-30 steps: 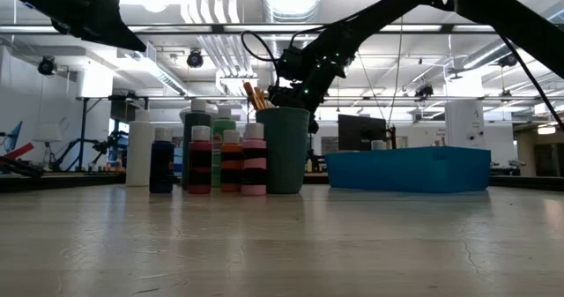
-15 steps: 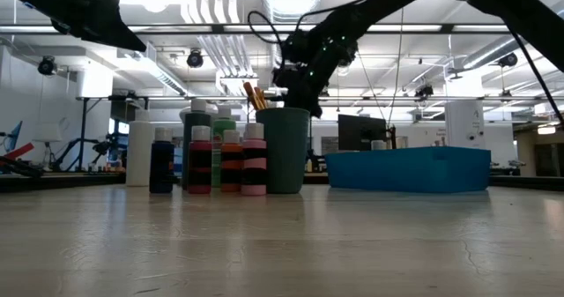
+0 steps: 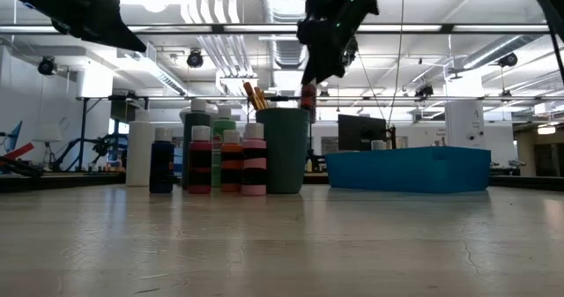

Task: Pick & Place Paint Supplies
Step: Put the light orange paint bottle into blue bin

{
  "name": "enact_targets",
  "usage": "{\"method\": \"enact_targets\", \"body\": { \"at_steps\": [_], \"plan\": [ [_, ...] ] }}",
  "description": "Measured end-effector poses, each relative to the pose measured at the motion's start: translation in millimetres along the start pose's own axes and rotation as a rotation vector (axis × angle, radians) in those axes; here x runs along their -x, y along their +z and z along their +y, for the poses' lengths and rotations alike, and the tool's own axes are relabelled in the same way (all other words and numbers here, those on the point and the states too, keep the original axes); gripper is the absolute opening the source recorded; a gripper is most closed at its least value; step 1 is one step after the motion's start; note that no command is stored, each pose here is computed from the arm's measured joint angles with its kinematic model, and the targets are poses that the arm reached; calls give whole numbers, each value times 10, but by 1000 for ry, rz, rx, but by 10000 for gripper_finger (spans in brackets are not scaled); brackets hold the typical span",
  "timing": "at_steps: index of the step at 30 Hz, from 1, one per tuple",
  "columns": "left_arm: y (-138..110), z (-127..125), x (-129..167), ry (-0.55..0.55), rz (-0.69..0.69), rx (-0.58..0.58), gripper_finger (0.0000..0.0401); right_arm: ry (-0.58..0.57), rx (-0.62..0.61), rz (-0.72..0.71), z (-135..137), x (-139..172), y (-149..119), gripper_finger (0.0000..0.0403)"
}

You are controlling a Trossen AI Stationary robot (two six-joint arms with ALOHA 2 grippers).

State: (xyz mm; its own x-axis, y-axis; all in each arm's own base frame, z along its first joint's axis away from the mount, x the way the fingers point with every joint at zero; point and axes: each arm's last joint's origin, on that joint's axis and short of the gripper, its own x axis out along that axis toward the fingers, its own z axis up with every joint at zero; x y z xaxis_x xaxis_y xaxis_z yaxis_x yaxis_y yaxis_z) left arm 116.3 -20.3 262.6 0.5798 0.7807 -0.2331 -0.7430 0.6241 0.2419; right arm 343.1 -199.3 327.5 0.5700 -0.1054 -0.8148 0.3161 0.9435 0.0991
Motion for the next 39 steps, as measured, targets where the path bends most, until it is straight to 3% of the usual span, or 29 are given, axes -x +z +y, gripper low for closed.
{"method": "enact_targets", "body": {
  "at_steps": [5,10,20,31,39],
  "plan": [
    [0,0,0,0,0,-1,181,-35,-37,38,39,146,-149,113],
    [0,0,0,0,0,-1,181,-82,-91,82,43,67,-441,113],
    [0,-1,0,0,0,-1,181,-206,-195,-13,19,133,-889,113],
    [0,-1,0,0,0,-1,181,-280,-288,23,-227,-126,-1114,113],
    [0,-1,0,0,0,-1,181,-310,-310,51,-186,-102,-1306,113]
  ]
}}
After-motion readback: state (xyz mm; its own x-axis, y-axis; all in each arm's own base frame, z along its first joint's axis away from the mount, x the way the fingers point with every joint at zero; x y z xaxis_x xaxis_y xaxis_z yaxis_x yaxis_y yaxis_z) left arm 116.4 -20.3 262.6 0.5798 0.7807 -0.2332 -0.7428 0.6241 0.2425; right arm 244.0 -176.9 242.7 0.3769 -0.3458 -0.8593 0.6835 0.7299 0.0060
